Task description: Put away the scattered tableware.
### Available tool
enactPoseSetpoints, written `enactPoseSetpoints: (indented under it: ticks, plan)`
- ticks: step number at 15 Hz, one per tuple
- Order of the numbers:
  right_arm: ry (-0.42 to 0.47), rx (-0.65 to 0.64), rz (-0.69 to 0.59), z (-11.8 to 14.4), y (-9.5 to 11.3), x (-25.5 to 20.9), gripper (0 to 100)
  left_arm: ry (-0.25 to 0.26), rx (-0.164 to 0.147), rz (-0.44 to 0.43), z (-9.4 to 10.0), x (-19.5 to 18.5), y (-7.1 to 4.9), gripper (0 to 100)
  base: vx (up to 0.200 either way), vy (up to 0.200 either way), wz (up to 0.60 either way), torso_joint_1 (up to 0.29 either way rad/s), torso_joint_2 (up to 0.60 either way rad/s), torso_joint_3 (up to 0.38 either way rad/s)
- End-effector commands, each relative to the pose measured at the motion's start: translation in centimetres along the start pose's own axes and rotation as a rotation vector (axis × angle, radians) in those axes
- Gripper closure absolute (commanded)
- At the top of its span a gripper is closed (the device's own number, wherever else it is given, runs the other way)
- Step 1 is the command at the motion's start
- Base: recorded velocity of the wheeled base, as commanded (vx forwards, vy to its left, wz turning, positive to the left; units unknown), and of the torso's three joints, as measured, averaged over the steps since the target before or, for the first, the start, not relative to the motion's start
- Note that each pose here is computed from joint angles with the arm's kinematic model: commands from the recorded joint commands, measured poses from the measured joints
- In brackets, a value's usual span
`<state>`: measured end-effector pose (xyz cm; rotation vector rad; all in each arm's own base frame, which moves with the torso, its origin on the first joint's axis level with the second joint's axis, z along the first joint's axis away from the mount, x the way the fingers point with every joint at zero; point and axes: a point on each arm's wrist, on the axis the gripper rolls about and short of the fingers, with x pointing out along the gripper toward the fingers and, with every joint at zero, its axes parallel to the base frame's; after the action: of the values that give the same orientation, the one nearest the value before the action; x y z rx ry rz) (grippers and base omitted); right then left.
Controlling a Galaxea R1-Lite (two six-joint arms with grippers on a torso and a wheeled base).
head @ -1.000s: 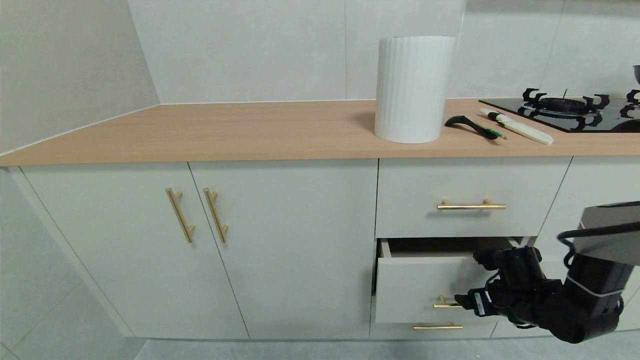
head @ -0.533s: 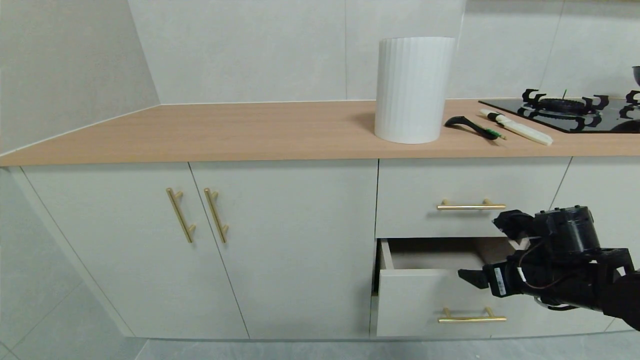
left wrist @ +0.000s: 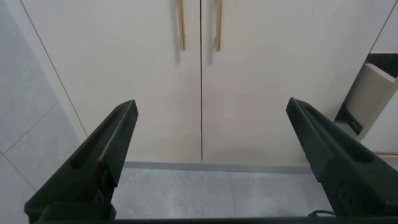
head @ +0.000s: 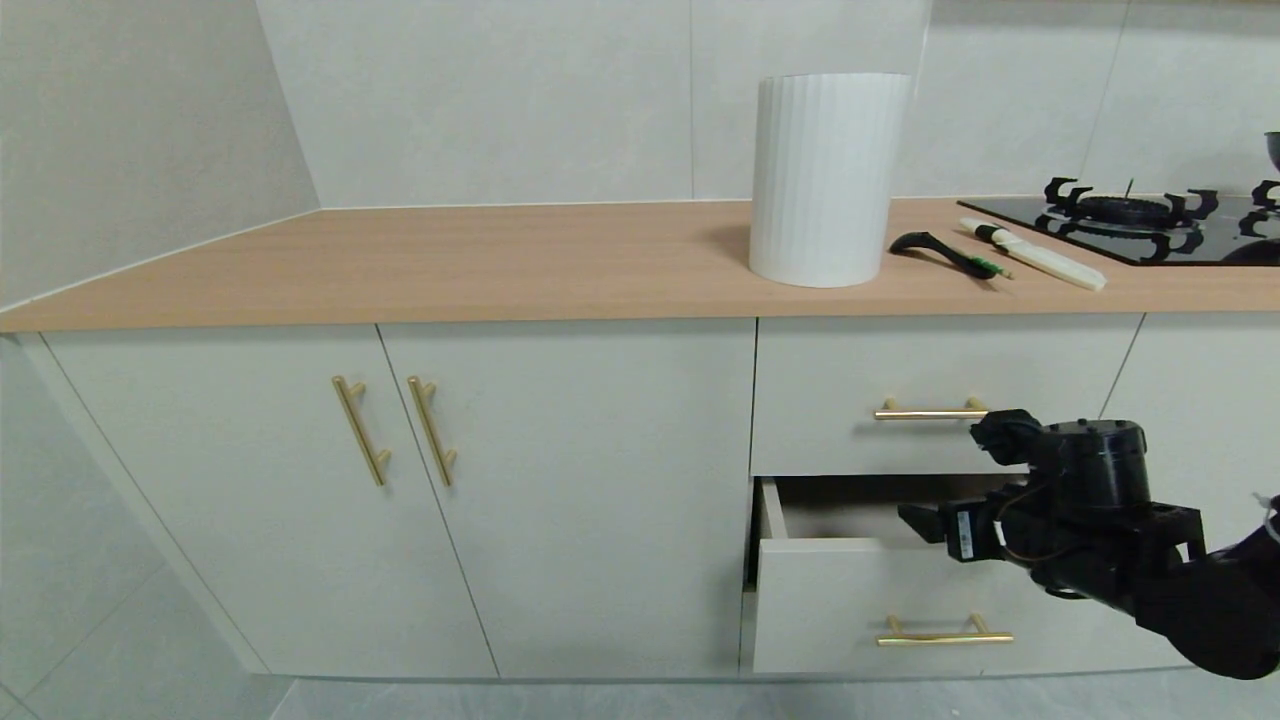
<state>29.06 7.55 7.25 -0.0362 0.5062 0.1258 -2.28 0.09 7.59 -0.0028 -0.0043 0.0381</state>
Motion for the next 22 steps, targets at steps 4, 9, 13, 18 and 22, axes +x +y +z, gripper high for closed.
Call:
enactPoseSetpoints:
  ticks: [4,9,13,18,22]
  plan:
    - [0.094,-0.010,-0.014,-2.7,0.1,2.2,0,0.000,0.000,0.000,0.0,0.0,0.0,0,0.000,0.000,0.00,0.000,0.00,0.000]
    - [0.100,-0.012,-0.014,-2.8,0.0,2.2,0,0.000,0.000,0.000,0.0,0.0,0.0,0,0.000,0.000,0.00,0.000,0.00,0.000]
    - [0.107,-0.017,-0.013,-2.9,0.0,1.8,0,0.000,0.000,0.000,0.0,0.0,0.0,0,0.000,0.000,0.00,0.000,0.00,0.000]
    - [0.121,-0.024,-0.009,-2.8,-0.1,1.1,0,0.000,0.000,0.000,0.0,0.0,0.0,0,0.000,0.000,0.00,0.000,0.00,0.000]
    - [0.188,-0.051,0.010,-2.5,-0.1,-0.4,0,0.000,0.000,0.000,0.0,0.0,0.0,0,0.000,0.000,0.00,0.000,0.00,0.000]
